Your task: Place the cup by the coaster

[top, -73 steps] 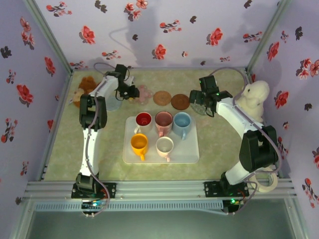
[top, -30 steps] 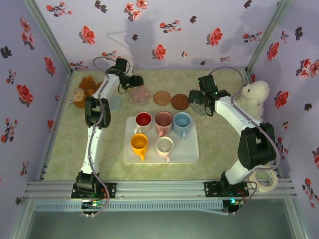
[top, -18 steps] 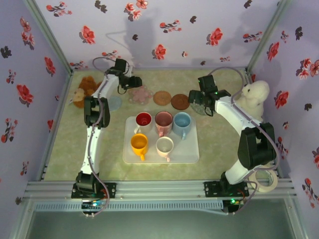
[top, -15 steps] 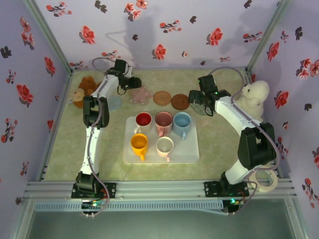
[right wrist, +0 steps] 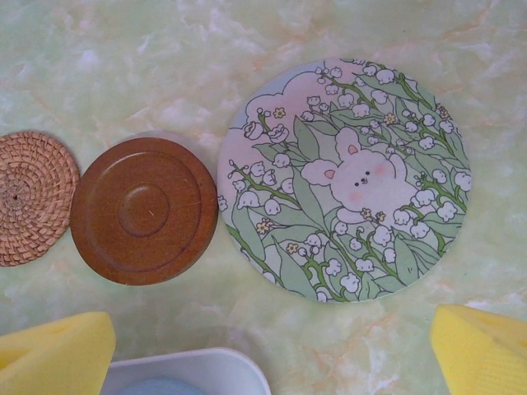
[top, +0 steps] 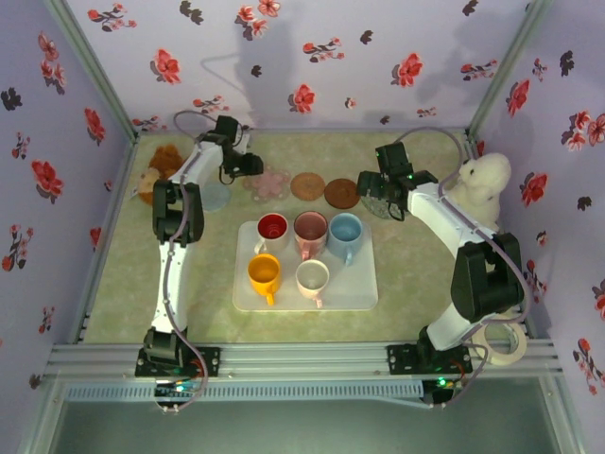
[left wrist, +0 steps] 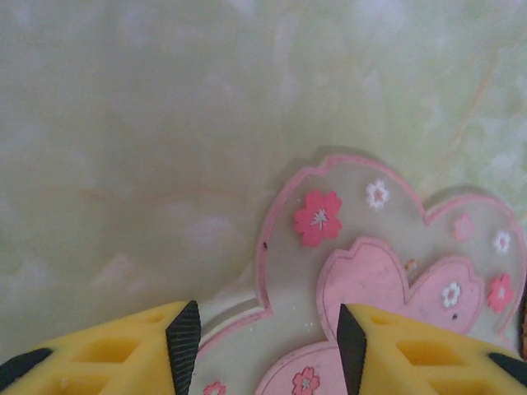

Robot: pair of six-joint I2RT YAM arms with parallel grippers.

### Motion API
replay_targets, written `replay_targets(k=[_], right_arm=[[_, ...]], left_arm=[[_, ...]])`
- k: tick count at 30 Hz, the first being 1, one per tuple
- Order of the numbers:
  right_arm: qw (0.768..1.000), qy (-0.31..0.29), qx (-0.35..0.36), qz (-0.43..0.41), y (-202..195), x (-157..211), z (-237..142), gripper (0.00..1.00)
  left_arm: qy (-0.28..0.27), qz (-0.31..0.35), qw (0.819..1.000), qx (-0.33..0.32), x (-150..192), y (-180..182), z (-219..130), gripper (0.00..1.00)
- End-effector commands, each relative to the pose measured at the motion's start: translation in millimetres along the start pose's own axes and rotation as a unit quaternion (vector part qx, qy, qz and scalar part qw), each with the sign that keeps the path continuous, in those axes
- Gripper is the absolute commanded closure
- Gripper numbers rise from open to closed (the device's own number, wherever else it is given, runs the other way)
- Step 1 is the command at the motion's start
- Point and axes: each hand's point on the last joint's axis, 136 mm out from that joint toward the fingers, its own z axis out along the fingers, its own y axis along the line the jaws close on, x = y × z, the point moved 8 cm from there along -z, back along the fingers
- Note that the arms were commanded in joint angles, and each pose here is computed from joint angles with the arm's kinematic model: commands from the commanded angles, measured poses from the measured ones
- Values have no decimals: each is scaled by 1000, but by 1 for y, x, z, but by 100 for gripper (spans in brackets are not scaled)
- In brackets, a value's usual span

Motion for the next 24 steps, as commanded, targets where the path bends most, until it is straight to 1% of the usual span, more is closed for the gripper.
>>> replay_targets(k=[1, 9, 18, 21, 24], right_arm=[[1000, 0, -1, -3, 0, 0, -4, 1], [1000, 2, -4, -2, 1, 0, -1, 1], [1000, 2, -8, -2, 2, 0, -1, 1], [1000, 3, -10, -1, 3, 0, 1, 1], [1000, 3, -11, -1, 4, 0, 1, 1]], left_arm=[[59, -12, 998, -24, 22, 5, -21, 50], [52, -2, 998, -28, 20, 0, -40, 50], [5, 10, 1000, -23, -2, -11, -65, 49], [-14, 17, 1000, -2, -13, -16, -67, 49], [-27, 18, 999, 26, -21, -20, -57, 48]])
